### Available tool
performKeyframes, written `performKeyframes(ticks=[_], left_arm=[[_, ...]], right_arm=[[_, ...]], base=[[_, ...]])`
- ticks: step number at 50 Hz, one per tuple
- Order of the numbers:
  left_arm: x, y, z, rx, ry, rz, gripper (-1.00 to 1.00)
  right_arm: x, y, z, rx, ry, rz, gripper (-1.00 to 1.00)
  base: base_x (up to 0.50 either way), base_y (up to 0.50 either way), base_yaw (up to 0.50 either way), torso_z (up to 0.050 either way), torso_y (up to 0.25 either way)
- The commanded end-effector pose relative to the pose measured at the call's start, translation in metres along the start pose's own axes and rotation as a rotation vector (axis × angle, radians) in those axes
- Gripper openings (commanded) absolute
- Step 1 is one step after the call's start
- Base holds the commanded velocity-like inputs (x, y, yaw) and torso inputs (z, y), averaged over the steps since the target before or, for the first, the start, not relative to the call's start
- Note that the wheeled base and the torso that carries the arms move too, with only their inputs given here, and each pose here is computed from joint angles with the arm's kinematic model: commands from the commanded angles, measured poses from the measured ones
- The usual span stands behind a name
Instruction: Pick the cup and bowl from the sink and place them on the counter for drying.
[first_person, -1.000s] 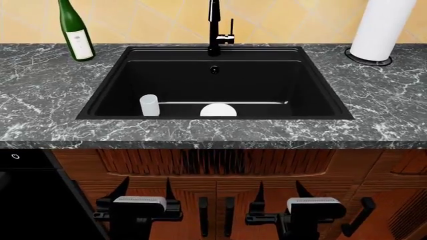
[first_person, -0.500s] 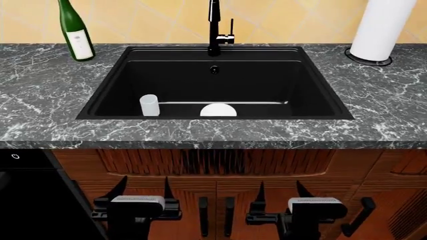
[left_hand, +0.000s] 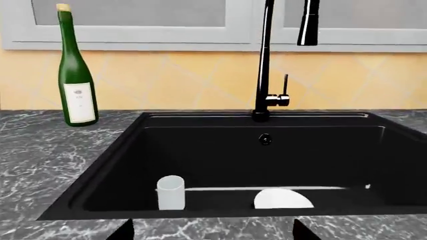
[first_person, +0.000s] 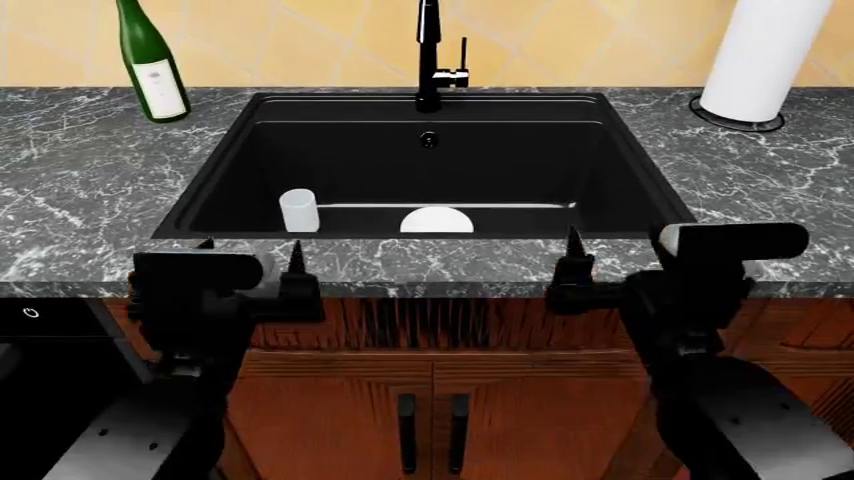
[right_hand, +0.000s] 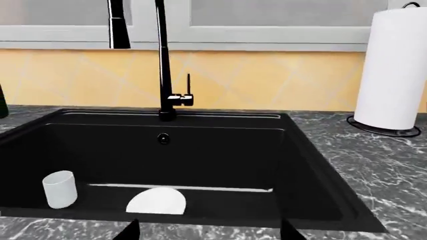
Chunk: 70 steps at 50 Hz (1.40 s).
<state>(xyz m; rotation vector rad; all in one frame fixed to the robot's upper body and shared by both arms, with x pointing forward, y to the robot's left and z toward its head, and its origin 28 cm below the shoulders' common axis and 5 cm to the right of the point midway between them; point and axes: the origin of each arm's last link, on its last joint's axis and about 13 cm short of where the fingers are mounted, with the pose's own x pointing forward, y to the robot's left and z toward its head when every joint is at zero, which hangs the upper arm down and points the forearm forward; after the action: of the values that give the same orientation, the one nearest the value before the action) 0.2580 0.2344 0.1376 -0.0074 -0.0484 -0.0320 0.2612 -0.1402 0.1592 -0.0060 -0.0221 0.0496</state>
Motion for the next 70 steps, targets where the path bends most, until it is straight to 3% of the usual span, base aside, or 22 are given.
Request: performKeyframes(ticks=[1,4,9,10,12,19,27,30,55,65,70], left_arm=[[0.031,0.014,0.058,0.016,0.027,-0.051,1.0],[0.043,0.018,0.072,0.035,0.013,-0.047,1.0],[0.049,0.02,0.089,0.002,0.027,-0.073,1.0],[0.05,0.022,0.092,-0.007,0.023,-0.065,1.0],[0.05,0.024,0.094,-0.019,0.029,-0.053,1.0],[0.047,0.022,0.086,0.008,0.137,-0.074,1.0],[0.041,0.03,0.092,0.037,0.144,-0.077,1.0],[0.042,0.028,0.09,0.043,0.153,-0.078,1.0],[0.037,0.036,0.074,0.057,0.194,-0.07,1.0],[0.039,0.039,0.071,0.052,0.21,-0.053,1.0],[0.04,0.043,0.082,0.066,0.207,-0.053,1.0]], right_arm=[[0.027,-0.017,0.077,-0.006,-0.028,0.054,1.0],[0.03,-0.022,0.086,-0.025,-0.013,0.053,1.0],[0.033,-0.029,0.093,0.042,0.004,0.067,1.0],[0.032,-0.029,0.091,-0.004,0.004,0.067,1.0],[0.029,-0.03,0.088,-0.007,0.01,0.068,1.0],[0.021,-0.038,0.088,0.043,0.018,0.067,1.0],[0.02,-0.039,0.081,0.008,0.091,0.079,1.0],[0.018,-0.038,0.08,0.05,0.092,0.093,1.0],[0.011,-0.035,0.063,0.046,0.158,0.091,1.0],[0.014,-0.037,0.071,0.083,0.214,0.119,1.0],[0.017,-0.039,0.084,0.05,0.209,0.104,1.0]], base=[[0.0,0.0,0.0,0.0,0.0],[0.0,0.0,0.0,0.0,0.0],[0.0,0.0,0.0,0.0,0.0],[0.04,0.0,0.0,0.0,0.0],[0.2,0.0,0.0,0.0,0.0],[0.46,0.0,0.0,0.0,0.0],[0.5,0.0,0.0,0.0,0.0],[0.5,0.0,0.0,0.0,0.0],[0.5,0.0,0.0,0.0,0.001],[0.47,0.0,0.0,0.0,0.001],[0.35,0.0,0.0,0.0,0.002]])
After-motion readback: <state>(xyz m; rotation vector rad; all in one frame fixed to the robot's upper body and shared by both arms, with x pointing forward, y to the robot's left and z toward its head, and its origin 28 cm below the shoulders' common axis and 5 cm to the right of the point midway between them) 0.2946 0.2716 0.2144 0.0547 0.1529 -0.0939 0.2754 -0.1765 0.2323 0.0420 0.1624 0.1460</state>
